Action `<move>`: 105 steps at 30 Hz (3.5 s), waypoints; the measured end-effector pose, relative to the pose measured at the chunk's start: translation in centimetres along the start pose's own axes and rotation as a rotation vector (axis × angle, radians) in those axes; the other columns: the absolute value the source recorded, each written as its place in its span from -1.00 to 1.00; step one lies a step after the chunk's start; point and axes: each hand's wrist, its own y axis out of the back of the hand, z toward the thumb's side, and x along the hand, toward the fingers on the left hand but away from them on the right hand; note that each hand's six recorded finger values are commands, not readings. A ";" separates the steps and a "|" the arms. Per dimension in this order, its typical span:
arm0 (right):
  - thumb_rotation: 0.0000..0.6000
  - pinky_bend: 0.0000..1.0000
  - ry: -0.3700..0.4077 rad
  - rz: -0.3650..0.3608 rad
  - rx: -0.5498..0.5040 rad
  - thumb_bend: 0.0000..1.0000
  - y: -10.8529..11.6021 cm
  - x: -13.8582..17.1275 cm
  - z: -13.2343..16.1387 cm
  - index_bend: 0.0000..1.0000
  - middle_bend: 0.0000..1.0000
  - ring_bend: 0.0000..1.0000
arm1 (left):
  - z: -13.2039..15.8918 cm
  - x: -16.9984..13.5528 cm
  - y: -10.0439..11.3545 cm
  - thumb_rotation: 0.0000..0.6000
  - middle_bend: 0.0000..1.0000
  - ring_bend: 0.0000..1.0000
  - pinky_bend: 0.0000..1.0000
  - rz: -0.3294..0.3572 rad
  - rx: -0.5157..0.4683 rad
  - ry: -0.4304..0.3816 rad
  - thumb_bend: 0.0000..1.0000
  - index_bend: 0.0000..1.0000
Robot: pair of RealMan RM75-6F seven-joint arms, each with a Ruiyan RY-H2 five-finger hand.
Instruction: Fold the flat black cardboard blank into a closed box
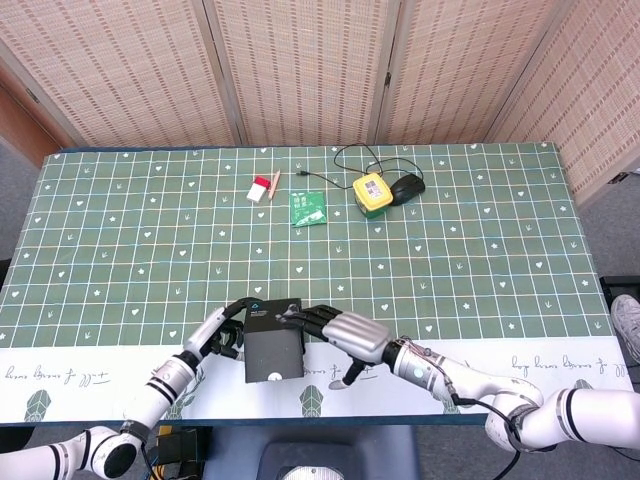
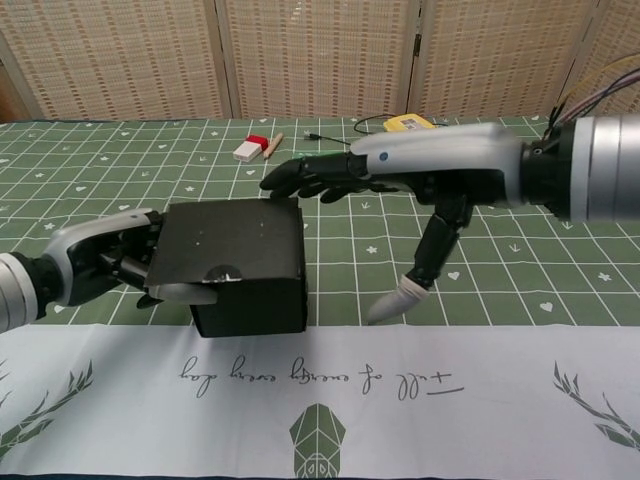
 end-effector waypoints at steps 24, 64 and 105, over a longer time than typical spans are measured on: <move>1.00 -0.66 -0.051 -0.093 0.208 -1.00 -0.8 -3.6 2.0 -1.00 -0.63 -0.69 | -1.2 0.6 -0.9 1.00 -0.36 0.32 0.63 0.058 0.032 0.046 -0.96 -0.61; 1.00 -0.47 -0.118 -0.200 0.474 -0.95 -3.4 -6.6 1.2 -0.69 -0.49 -0.61 | 0.2 -0.9 5.9 1.00 -0.97 0.19 0.61 0.190 0.133 0.070 -0.96 -1.00; 1.00 -0.43 -0.157 -0.088 0.158 -0.94 -0.8 -5.2 0.4 -0.66 -0.43 -0.55 | 0.5 -1.4 -3.4 1.00 -0.92 0.22 0.61 -0.059 0.207 0.075 -0.96 -1.00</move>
